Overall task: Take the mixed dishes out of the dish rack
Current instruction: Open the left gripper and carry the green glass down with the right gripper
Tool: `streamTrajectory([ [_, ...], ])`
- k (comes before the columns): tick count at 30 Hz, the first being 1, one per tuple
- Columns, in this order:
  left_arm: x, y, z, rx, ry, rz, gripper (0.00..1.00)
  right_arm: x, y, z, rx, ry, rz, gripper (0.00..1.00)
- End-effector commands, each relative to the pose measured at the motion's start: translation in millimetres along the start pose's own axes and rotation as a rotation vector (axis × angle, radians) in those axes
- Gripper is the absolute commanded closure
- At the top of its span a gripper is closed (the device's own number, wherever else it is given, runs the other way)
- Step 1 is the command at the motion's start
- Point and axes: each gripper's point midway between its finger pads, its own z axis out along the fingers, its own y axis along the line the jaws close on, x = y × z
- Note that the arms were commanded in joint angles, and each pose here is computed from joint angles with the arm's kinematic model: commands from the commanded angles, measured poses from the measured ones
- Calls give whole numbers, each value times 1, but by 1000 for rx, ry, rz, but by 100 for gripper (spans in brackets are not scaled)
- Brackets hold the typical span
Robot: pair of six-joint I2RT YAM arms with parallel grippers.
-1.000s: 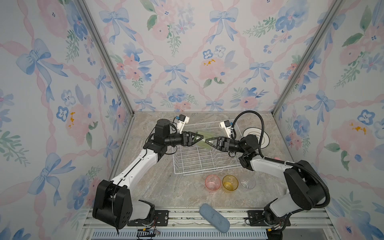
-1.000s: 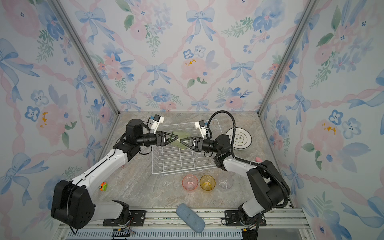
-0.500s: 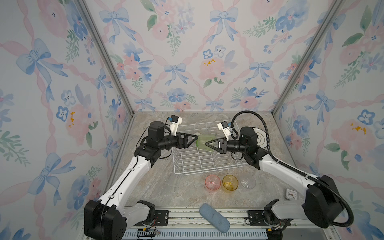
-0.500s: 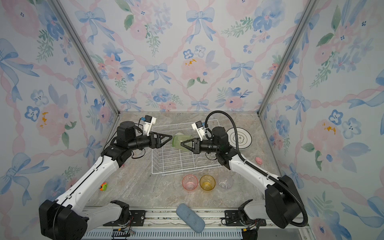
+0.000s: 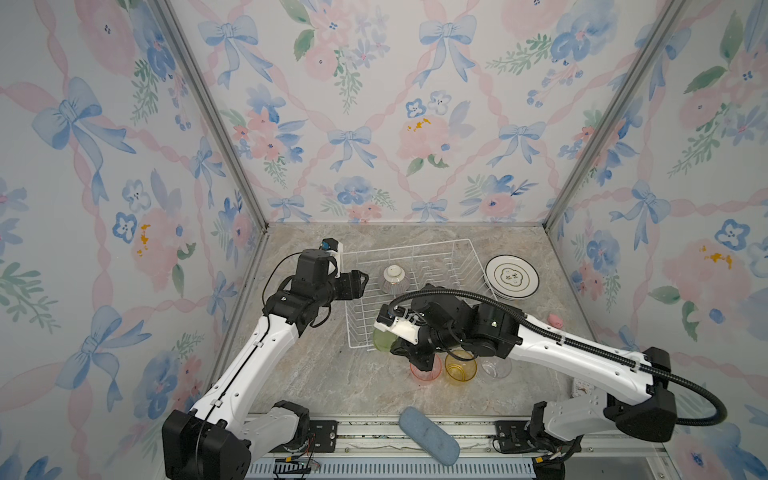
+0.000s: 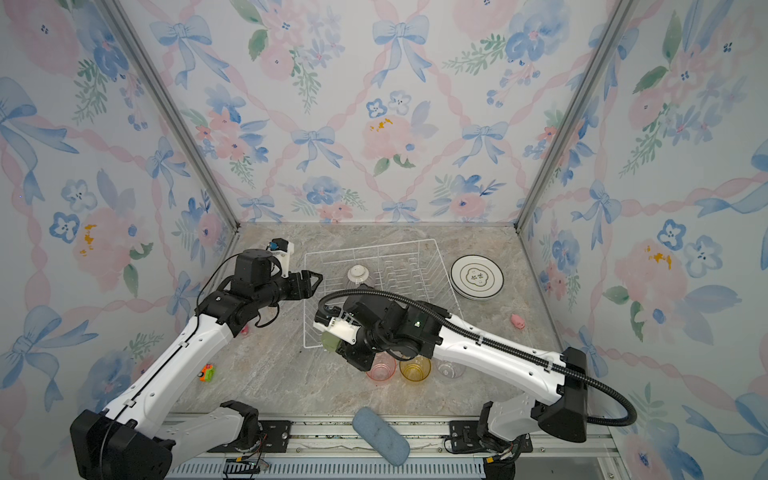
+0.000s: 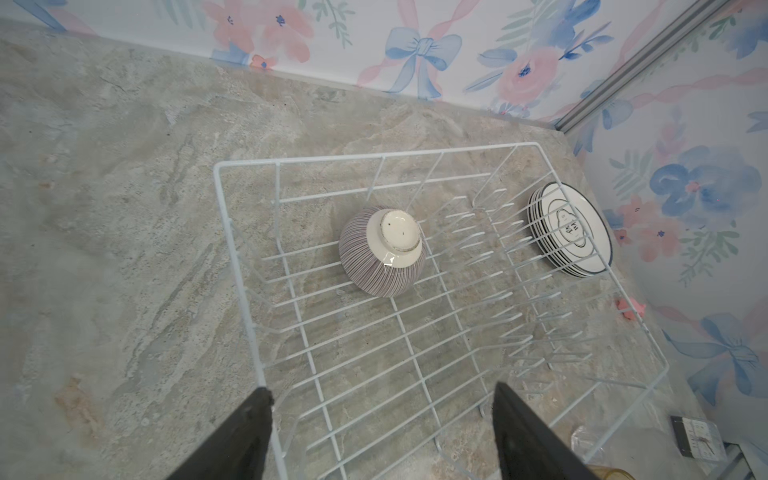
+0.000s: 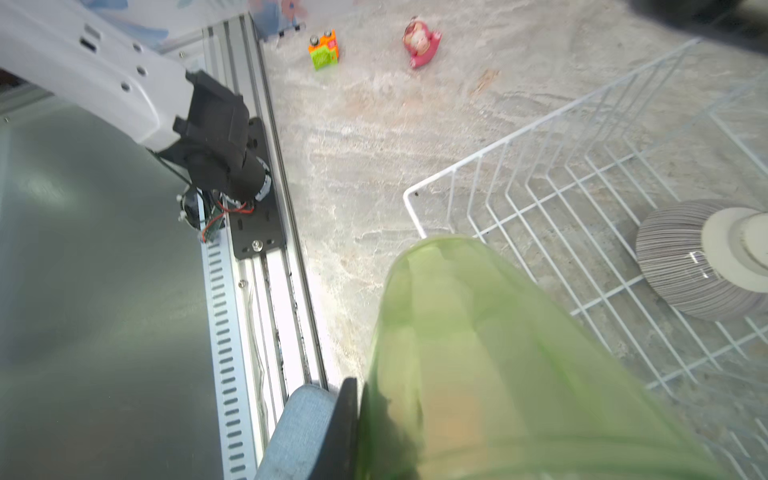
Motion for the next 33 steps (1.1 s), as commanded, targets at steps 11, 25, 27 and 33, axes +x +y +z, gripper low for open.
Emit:
streamTrajectory([
  [11, -18, 1, -2, -29, -15, 38, 21, 61, 23, 61, -2, 503, -233, 100],
  [25, -15, 1, 4, -20, 5, 45, 21, 84, 20, 102, -19, 655, -268, 100],
  [27, -13, 2, 5, -23, 9, 46, 21, 85, 19, 107, -23, 661, -272, 100],
  [33, -10, 3, 7, -23, 18, 49, 21, 90, 12, 118, -4, 702, -278, 100],
])
